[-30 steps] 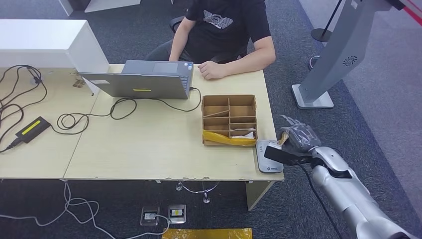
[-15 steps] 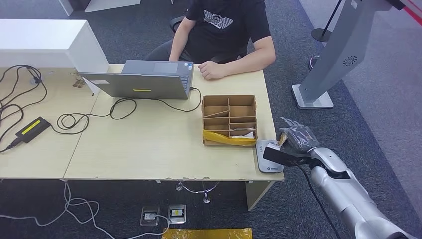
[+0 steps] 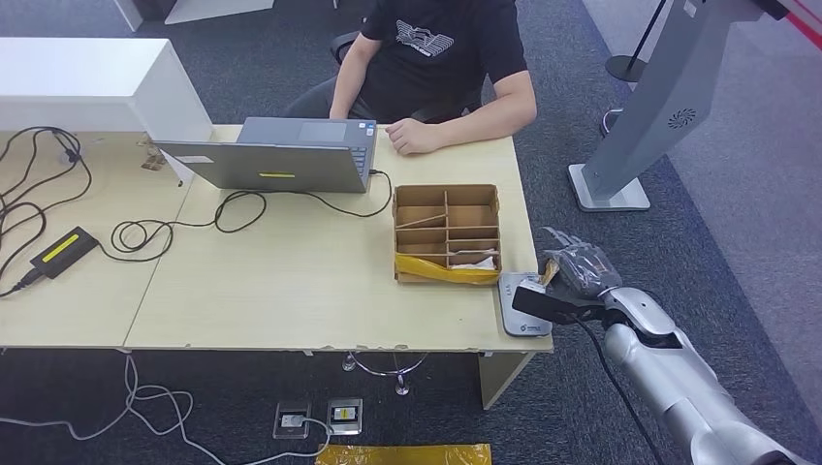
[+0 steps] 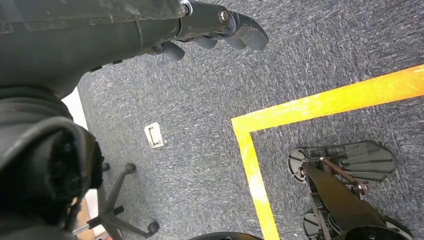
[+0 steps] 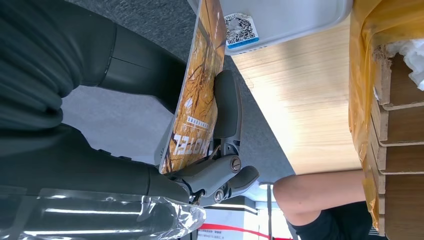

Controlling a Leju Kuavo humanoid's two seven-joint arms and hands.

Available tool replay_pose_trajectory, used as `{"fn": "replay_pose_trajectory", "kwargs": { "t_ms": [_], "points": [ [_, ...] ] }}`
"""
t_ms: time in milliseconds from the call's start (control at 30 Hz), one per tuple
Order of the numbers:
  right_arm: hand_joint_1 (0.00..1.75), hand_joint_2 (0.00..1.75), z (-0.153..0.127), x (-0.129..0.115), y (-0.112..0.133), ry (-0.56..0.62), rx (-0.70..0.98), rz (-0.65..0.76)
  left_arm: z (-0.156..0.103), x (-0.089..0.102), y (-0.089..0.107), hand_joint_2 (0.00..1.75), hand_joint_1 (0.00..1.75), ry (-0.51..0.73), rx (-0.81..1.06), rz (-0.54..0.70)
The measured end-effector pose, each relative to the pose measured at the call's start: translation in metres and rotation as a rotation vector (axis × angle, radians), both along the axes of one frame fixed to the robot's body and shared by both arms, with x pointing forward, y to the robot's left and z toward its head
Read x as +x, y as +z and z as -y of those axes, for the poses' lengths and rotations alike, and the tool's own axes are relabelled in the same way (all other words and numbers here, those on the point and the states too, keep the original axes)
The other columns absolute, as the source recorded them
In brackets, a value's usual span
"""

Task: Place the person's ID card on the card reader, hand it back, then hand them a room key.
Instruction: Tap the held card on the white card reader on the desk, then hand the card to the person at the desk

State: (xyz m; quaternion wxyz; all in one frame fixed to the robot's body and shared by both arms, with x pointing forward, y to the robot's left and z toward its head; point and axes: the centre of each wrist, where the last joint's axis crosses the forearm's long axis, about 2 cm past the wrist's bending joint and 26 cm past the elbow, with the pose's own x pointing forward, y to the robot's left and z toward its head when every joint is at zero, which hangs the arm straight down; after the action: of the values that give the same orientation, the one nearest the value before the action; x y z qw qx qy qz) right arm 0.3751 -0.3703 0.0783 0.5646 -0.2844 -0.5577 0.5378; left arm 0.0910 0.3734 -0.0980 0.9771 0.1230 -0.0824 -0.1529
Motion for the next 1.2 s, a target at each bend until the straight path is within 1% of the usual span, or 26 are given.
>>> {"fn": "replay_pose_trajectory", "kwargs": {
  "t_ms": [300, 467, 600, 1200],
  "points": [
    [1.75, 1.75, 0.000, 0.000, 0.000, 0.000, 0.006, -0.004, 0.000, 0.000, 0.000, 0.00, 0.00, 0.000, 0.000, -0.002],
    [1.75, 1.75, -0.011, -0.012, -0.015, -0.004, 0.066, -0.030, 0.000, -0.001, 0.000, 0.00, 0.00, 0.005, 0.003, -0.030],
    [1.75, 1.75, -0.020, -0.019, -0.024, 0.002, 0.084, -0.046, 0.001, 0.000, 0.000, 0.00, 0.00, 0.005, 0.004, -0.031],
    [1.75, 1.75, -0.035, -0.022, -0.029, 0.013, 0.112, -0.059, 0.005, 0.000, -0.001, 0.00, 0.00, 0.010, 0.003, -0.047]
  ]
}}
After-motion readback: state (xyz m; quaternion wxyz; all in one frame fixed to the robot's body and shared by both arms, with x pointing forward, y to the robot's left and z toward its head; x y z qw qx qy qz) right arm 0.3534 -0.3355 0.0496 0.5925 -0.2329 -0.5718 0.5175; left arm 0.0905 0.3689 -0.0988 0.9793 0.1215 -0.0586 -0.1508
